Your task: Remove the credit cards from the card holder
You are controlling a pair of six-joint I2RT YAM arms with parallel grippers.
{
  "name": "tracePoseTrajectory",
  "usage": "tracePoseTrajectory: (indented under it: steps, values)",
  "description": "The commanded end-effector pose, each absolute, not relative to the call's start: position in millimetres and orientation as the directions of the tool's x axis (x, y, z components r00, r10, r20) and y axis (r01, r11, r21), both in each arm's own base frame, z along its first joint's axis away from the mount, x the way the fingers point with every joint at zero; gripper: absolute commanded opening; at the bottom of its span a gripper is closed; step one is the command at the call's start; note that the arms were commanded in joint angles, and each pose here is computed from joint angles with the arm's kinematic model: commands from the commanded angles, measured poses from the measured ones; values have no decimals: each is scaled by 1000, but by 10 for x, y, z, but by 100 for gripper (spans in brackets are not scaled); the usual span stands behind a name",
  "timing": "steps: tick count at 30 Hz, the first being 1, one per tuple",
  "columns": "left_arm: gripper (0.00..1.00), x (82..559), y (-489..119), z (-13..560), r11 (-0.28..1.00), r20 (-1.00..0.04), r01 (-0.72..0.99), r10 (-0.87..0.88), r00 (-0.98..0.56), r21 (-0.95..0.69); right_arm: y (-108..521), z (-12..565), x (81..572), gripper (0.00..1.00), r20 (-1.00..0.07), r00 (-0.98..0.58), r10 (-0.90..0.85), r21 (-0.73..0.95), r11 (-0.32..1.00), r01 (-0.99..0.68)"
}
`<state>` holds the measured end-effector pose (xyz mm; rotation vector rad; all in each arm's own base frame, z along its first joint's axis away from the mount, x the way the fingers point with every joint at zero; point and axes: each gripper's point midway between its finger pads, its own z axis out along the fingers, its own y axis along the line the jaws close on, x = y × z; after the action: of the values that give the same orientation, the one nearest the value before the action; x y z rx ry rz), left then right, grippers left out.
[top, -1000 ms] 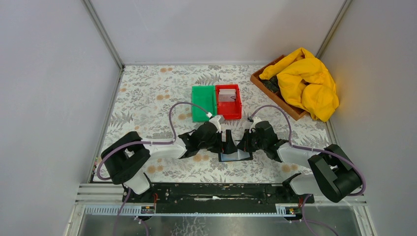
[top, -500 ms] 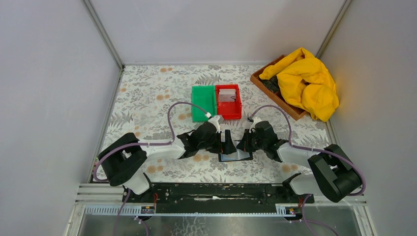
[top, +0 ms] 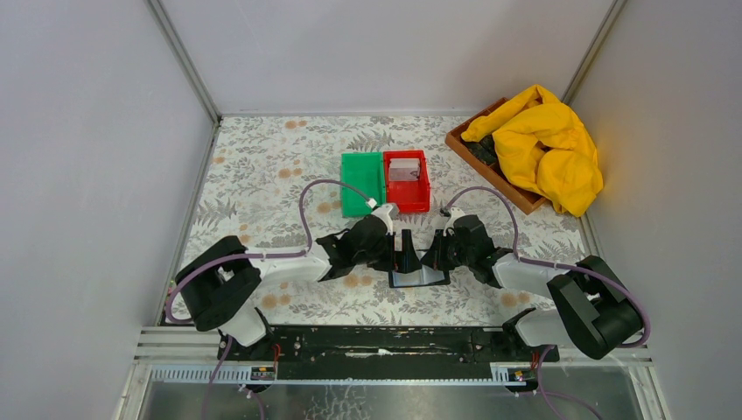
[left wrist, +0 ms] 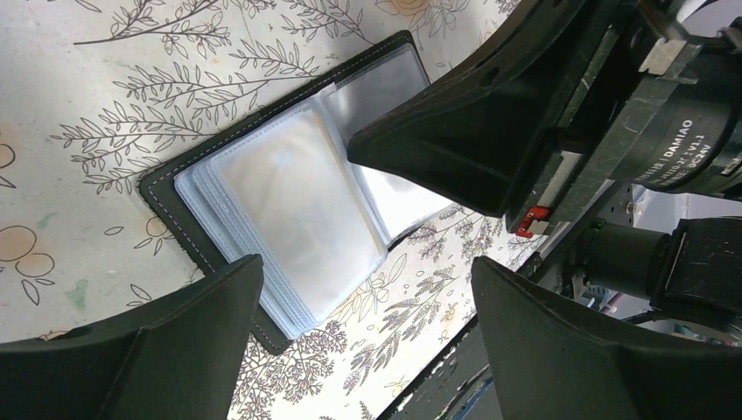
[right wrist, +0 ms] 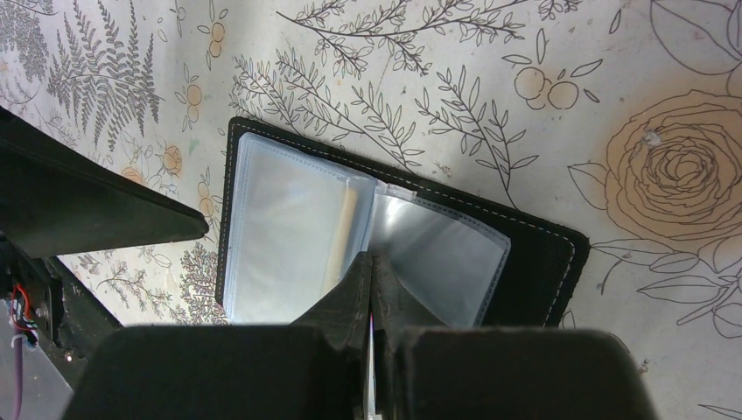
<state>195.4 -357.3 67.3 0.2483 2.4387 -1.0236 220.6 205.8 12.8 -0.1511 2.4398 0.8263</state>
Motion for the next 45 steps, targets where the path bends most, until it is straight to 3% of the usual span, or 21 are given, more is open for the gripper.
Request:
tracePoseTrajectory:
  steps: [1,12,45]
  values:
    - [96,1981,-3666,692,691,-503,353,-17,-864,-631,2113,219,2294,0,-555,-829,72,536,793,-290]
    - [97,1954,-3769,528,677,-462,340,0,-887,-652,2107,217,2292,0,-555,-828,73,535,794,-289]
    - [97,1942,-3628,737,698,-498,358,2,-867,-620,2105,217,2290,0,-556,-828,70,534,794,-291]
